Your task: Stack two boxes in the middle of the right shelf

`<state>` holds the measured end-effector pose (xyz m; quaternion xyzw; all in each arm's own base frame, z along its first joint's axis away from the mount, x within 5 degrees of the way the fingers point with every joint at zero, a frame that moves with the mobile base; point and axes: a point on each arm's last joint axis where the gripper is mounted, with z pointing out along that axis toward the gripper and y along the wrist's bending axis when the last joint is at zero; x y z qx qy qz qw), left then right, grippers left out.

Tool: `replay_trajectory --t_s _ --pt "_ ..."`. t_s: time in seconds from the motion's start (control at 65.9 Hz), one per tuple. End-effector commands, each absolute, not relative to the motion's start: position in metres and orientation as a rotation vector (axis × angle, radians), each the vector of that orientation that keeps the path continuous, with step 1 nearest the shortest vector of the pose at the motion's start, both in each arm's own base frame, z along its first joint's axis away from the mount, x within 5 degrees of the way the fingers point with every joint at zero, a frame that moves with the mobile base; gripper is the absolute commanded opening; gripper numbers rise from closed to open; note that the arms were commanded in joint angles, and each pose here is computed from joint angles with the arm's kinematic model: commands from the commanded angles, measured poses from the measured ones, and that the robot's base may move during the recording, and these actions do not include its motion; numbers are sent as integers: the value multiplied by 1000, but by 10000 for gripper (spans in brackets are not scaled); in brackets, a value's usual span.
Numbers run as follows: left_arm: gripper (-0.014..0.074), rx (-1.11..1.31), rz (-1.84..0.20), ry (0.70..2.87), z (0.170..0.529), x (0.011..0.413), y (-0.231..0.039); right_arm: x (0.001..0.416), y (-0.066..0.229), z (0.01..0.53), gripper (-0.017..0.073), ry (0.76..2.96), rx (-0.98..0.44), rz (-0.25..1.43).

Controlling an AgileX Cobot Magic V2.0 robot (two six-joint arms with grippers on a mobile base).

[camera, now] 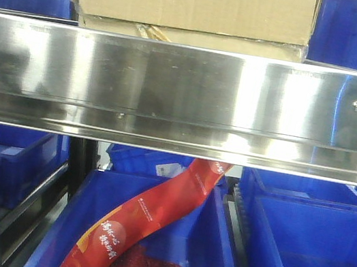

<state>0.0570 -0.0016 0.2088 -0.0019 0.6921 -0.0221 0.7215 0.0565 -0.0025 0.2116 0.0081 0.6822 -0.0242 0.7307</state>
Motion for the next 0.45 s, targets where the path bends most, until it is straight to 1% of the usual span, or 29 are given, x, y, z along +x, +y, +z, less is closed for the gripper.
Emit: replay_trajectory --t_s 0.0,0.44 --pt "-111 -8 -63 1490 213 56 -2 56 -3 214 -163 1477 17 -56" --pt "-111 -8 -63 1490 213 56 -2 56 -3 214 -163 1477 17 -56"
